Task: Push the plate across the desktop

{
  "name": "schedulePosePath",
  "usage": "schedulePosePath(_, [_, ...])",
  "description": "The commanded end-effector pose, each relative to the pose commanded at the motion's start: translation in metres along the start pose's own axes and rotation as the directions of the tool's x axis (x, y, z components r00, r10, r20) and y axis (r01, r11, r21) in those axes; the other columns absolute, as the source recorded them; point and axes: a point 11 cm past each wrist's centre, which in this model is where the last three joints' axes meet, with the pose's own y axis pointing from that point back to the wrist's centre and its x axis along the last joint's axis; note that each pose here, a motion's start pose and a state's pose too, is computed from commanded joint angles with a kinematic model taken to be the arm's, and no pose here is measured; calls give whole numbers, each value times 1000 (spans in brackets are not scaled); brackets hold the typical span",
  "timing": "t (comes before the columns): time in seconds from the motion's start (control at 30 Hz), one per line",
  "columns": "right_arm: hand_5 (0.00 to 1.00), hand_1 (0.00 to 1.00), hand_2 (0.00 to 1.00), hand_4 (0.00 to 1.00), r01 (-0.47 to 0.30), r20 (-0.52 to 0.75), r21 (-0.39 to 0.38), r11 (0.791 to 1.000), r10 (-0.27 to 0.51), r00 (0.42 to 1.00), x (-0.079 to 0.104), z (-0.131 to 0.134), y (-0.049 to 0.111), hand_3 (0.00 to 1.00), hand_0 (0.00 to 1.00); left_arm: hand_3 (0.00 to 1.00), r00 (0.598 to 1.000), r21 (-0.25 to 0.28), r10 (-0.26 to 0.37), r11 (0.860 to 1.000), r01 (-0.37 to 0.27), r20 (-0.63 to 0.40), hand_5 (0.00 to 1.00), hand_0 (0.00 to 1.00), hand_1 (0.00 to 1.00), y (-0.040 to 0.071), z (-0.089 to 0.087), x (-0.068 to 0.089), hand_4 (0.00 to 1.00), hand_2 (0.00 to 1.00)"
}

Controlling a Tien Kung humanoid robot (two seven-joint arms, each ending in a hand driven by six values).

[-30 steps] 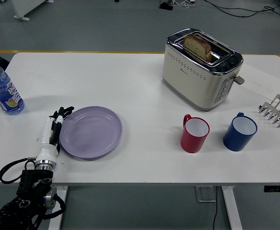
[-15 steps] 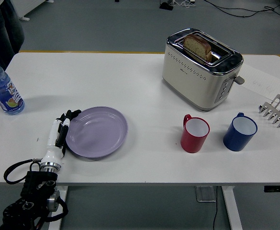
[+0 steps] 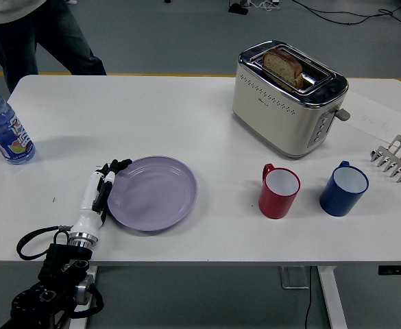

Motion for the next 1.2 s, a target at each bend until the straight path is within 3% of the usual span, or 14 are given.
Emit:
schedulePosePath(0.8, [383,599,682,361,-8,-13,-14,1000,8,1000,3,5,-1,608,631,655,997,1,-71,997,71,8,998,787,819,3,0,-21,544,811])
schedulePosePath(1.2, [384,599,683,362,-4,-6,-6,1000,4,1000,2,2,0,609,630,654,994,-27,-106,994,107,7,998,787,819,-3,10,-34,543,811])
